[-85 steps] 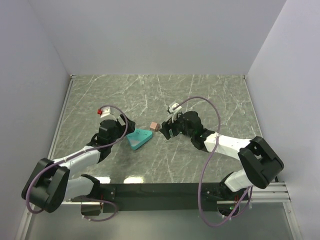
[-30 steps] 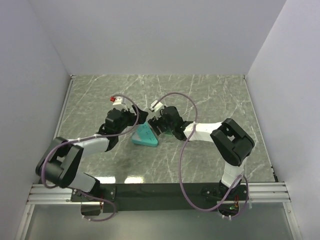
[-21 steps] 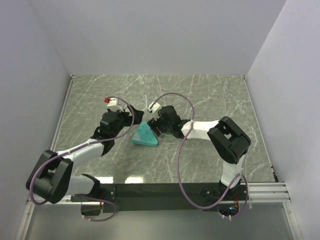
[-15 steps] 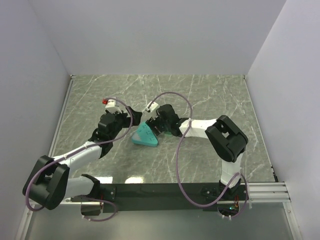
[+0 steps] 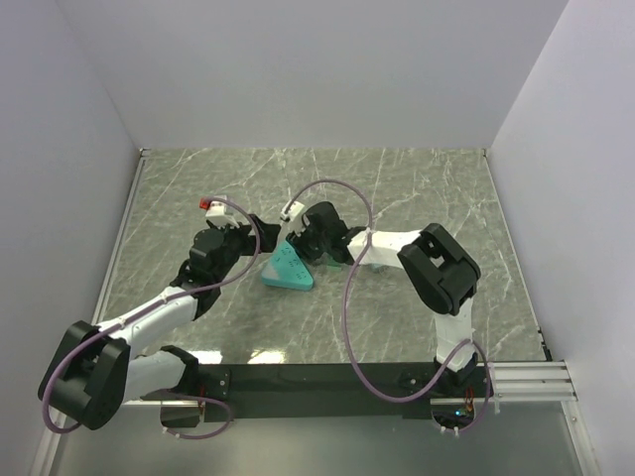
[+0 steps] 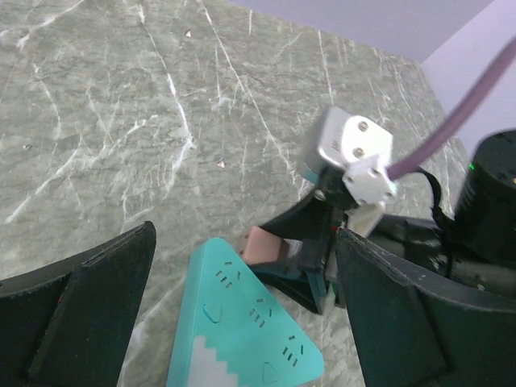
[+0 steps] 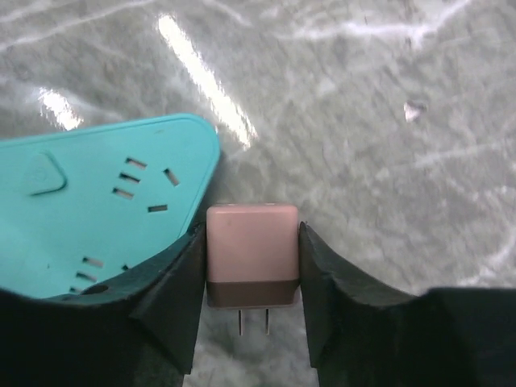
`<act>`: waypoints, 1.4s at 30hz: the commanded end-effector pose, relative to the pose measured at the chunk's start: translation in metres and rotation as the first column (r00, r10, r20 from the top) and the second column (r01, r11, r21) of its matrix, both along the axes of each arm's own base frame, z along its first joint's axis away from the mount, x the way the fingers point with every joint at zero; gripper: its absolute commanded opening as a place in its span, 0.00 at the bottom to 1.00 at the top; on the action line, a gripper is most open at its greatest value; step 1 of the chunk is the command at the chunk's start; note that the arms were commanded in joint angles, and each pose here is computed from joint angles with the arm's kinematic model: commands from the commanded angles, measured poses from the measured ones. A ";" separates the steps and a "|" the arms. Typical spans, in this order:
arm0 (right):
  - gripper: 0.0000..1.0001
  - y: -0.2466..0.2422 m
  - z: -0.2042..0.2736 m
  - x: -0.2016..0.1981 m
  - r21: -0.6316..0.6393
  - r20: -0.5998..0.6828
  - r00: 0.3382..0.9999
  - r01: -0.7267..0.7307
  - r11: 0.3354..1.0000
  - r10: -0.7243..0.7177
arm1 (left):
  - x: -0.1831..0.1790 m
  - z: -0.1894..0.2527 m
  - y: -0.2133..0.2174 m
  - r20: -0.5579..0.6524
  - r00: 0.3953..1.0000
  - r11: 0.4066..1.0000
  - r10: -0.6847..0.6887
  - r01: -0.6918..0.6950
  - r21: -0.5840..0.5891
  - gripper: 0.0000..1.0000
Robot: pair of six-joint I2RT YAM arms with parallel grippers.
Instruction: Insert the plug
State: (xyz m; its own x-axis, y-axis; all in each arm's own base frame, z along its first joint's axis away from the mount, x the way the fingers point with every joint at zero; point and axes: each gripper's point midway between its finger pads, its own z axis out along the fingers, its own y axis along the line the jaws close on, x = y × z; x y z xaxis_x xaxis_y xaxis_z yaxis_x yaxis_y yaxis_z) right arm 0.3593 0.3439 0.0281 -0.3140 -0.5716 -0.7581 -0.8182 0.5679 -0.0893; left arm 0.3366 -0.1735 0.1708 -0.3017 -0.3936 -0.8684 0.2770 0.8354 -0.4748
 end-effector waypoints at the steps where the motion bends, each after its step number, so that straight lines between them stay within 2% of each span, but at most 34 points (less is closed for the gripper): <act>1: 0.39 0.014 0.000 0.000 0.015 -0.028 0.999 -0.037 0.999 0.038 | -0.005 0.014 -0.004 0.059 0.997 0.999 -0.041 0.040 0.004 0.99; 3: 0.33 0.011 0.002 0.001 0.026 -0.023 1.000 -0.017 0.999 0.018 | -0.007 0.014 -0.003 0.067 0.997 0.999 -0.044 0.043 0.014 0.99; 9: 0.17 -0.006 0.055 0.008 0.175 0.038 0.997 0.062 0.983 -0.070 | -0.019 0.025 -0.007 0.118 0.988 0.995 -0.100 0.100 0.011 0.99; 10: 0.11 -0.011 0.064 0.014 0.209 0.046 0.994 0.084 0.974 -0.095 | -0.021 0.027 -0.008 0.126 0.986 0.994 -0.111 0.111 0.013 0.99; 15: 0.00 -0.030 0.107 0.014 0.350 0.071 0.980 0.148 0.925 -0.183 | -0.025 0.024 -0.015 0.163 0.972 0.985 -0.171 0.167 0.043 0.99; 18: 0.00 -0.038 0.134 0.013 0.444 0.044 0.966 0.208 0.872 -0.253 | -0.029 0.027 -0.027 0.195 0.951 0.971 -0.239 0.234 0.048 1.00; 21: 0.00 -0.042 0.161 0.010 0.539 -0.008 0.946 0.276 0.796 -0.323 | -0.040 0.031 -0.039 0.229 0.924 0.951 -0.306 0.307 0.035 0.99; 22: 0.00 -0.042 0.170 0.009 0.584 -0.049 0.937 0.308 0.751 -0.346 | -0.041 0.036 -0.042 0.254 0.916 0.949 -0.310 0.314 0.028 0.99; 28: 0.00 -0.036 0.206 -0.009 0.737 -0.170 0.926 0.347 0.580 -0.338 | -0.043 0.048 -0.065 0.286 0.900 0.939 -0.330 0.344 0.002 0.99; 34: 0.00 -0.025 0.205 -0.017 0.765 -0.240 0.918 0.378 0.521 -0.314 | -0.040 0.061 -0.079 0.322 0.896 0.940 -0.305 0.338 -0.050 0.99; 39: 0.00 -0.018 0.199 -0.021 0.768 -0.277 0.911 0.401 0.499 -0.305 | -0.037 0.070 -0.088 0.349 0.890 0.936 -0.293 0.341 -0.085 1.00; 42: 0.00 -0.016 0.197 -0.025 0.773 -0.292 0.911 0.404 0.489 -0.291 | -0.029 0.064 -0.094 0.326 0.901 0.940 -0.287 0.330 -0.083 0.99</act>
State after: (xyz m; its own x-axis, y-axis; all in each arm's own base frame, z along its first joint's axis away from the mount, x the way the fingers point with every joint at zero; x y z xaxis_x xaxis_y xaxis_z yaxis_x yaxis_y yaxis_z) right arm 0.3338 0.3237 0.2074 -0.4811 0.3596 -0.7995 -0.5014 0.6352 0.5875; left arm 0.2983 -0.2610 0.2003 -0.2279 -0.3702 -0.9005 0.6391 0.6408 -0.4252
